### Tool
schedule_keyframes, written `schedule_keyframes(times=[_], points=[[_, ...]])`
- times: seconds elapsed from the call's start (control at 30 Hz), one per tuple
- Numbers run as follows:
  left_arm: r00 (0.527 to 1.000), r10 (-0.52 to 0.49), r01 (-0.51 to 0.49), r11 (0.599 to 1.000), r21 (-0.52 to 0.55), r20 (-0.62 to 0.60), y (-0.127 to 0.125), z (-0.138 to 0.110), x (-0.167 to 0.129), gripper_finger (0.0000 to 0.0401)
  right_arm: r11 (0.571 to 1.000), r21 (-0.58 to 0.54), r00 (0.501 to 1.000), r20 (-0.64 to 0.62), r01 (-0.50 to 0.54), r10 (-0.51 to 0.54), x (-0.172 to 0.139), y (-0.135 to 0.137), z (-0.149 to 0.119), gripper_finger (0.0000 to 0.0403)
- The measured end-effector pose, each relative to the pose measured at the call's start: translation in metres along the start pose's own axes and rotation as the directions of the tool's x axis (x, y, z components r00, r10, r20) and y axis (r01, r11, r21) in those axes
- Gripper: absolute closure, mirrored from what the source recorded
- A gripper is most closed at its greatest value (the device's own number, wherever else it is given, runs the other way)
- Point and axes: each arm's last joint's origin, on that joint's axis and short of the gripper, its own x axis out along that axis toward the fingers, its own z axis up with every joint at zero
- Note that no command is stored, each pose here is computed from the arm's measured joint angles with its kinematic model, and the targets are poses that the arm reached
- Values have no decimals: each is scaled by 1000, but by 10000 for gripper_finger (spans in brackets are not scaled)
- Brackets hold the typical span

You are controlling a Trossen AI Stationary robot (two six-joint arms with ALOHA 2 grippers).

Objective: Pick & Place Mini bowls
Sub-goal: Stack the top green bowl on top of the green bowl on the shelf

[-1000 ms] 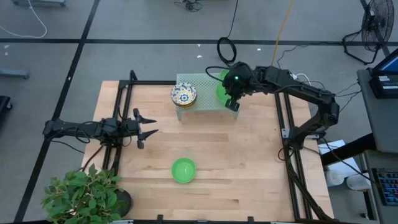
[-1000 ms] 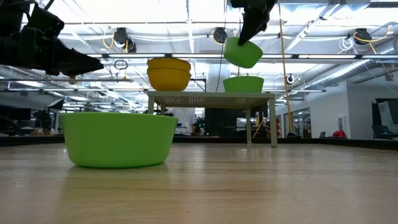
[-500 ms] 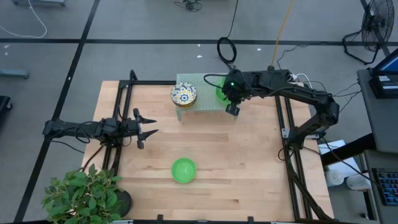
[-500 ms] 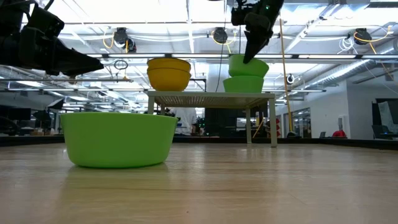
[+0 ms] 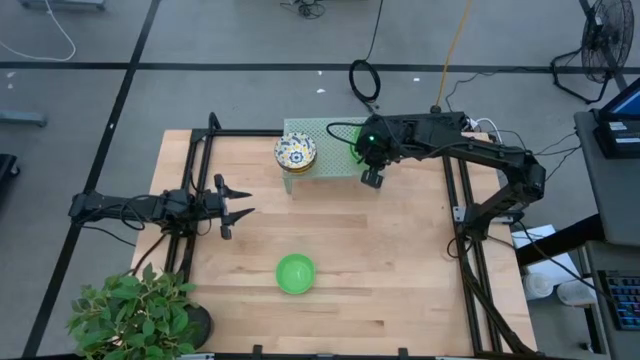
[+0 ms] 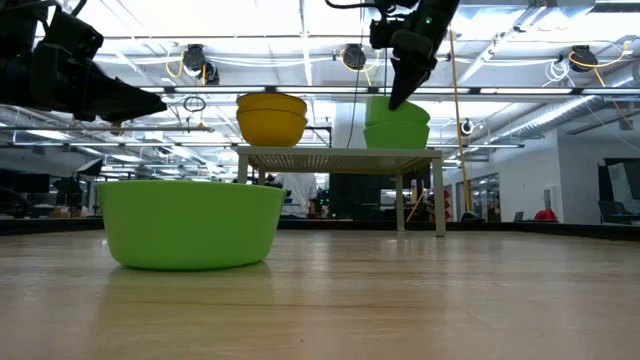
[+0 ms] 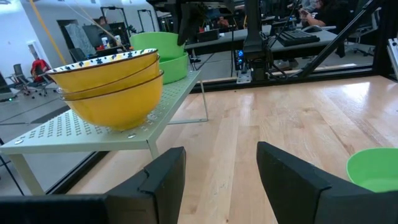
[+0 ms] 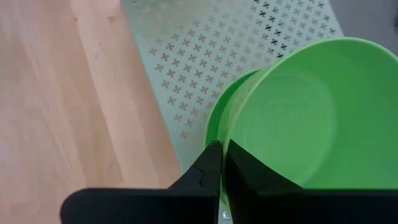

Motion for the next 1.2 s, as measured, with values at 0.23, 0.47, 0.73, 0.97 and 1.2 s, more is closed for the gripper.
schedule_keyframes(times=[0.23, 0.47, 0.73, 0.97, 1.2], points=[[1000, 0, 0, 1000, 0, 0, 0, 0, 0, 199, 999, 3, 999, 3, -50, 50, 0, 2, 0, 390], [1000, 0, 0, 1000, 0, 0, 0, 0, 0, 199, 999, 7, 999, 15, -47, 47, 0, 1, 1, 370], [1000, 0, 0, 1000, 0, -1, 0, 0, 0, 199, 999, 8, 999, 21, -44, 44, 0, 1, 2, 326], [1000, 0, 0, 1000, 0, -1, 0, 0, 0, 199, 999, 7, 996, 77, -36, 35, 0, 1, 7, 282], [1000, 0, 0, 1000, 0, 0, 0, 0, 0, 199, 1000, -7, 983, 179, -24, 25, -2, 0, 17, 260]])
